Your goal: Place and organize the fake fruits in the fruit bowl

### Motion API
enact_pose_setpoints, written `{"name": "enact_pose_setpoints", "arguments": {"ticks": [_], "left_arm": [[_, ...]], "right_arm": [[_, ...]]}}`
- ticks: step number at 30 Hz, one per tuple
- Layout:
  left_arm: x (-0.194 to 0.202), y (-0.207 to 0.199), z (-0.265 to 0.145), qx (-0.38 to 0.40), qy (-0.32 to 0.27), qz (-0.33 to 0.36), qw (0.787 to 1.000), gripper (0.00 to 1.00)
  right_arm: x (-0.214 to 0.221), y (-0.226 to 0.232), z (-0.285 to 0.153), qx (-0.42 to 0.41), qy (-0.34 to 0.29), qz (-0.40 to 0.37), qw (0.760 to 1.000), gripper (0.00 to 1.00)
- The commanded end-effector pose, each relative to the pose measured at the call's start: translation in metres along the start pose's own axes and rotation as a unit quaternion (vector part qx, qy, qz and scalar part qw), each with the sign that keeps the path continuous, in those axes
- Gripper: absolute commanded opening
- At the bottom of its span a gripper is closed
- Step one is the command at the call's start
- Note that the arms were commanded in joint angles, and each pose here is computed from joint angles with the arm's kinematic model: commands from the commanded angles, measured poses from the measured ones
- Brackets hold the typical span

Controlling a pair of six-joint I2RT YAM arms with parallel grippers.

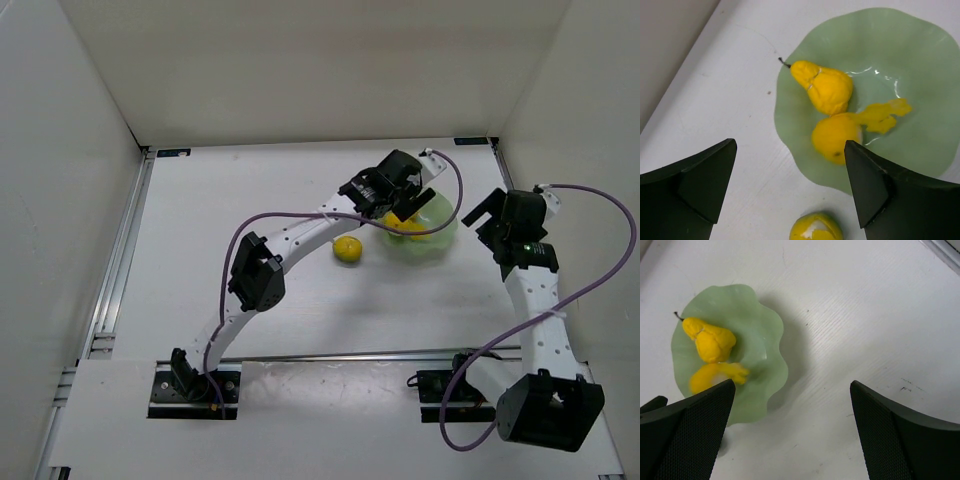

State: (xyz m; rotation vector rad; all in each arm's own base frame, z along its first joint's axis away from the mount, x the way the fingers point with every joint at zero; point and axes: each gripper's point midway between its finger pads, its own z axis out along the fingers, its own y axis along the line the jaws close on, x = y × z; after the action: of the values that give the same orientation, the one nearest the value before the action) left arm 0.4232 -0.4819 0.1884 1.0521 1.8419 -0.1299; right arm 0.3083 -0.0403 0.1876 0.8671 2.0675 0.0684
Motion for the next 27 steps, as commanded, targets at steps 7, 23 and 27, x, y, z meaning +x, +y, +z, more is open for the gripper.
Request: {"name": "enact_pose_setpoints", "arguments": {"ticks": [7, 23, 27], "left_arm": [[-0.025, 0.158, -0.103, -0.205, -0.034, -0.115, 0.971, 1.00], [0.207, 0.288, -0.218, -0.352, 0.168, -0.189, 0.901, 1.00], [0.232, 0.280, -0.223, -0.329, 0.184, -0.200, 0.904, 1.00]], "right_arm": [[0.042, 0.089, -0.015, -0.142, 0.025, -0.185, 0.972, 1.00], [0.222, 0.220, 0.000, -0.117, 0.267, -0.272, 0.917, 1.00], [0.242, 0.212, 0.004, -0.088, 0.302, -0.235, 0.920, 1.00]]}}
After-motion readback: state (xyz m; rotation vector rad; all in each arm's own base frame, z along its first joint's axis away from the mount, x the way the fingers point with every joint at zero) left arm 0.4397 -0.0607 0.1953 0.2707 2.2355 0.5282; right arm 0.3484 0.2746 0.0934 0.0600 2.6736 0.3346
